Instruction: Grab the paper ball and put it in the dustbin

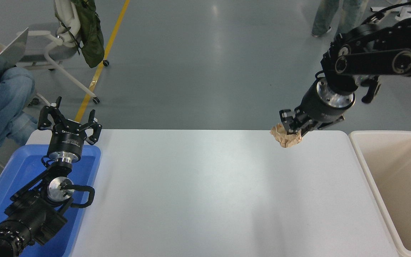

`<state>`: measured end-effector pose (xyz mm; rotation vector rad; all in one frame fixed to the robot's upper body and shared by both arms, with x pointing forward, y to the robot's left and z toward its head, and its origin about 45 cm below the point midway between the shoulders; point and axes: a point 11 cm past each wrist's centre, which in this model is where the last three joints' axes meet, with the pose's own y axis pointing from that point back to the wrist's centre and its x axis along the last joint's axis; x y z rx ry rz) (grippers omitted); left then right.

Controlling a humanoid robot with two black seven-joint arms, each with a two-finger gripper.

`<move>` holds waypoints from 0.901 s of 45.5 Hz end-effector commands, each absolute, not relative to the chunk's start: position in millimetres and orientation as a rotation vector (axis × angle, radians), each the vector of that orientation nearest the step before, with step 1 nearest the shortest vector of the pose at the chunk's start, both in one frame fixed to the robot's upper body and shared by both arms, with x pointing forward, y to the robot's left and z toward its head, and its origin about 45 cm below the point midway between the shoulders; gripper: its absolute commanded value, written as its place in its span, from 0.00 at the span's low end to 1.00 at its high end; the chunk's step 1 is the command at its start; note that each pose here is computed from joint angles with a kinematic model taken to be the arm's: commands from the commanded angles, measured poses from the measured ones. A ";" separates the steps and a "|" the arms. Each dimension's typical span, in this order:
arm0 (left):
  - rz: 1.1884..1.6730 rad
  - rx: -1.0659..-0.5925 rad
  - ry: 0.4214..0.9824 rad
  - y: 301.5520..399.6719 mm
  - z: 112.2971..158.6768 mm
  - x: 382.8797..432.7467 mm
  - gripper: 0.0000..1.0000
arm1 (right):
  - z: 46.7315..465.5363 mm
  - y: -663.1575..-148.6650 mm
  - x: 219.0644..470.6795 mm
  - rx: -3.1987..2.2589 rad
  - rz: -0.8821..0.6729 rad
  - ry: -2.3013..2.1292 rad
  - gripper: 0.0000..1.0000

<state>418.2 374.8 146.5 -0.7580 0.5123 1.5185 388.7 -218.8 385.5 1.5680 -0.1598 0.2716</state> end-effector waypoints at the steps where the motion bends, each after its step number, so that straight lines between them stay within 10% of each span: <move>1: 1.519 -0.757 0.512 374.9 146.4 418.2 0.99 | 434.6 -223.7 381.1 1.577 0.311 -0.199 0.00; 15: 1.519 -0.759 0.513 375.0 146.5 418.2 0.99 | 432.4 -250.5 384.8 1.546 0.264 -0.248 0.00; 41: 1.519 -0.759 0.513 375.0 146.5 418.2 0.99 | 382.5 -517.0 325.6 1.368 -0.242 -0.695 0.00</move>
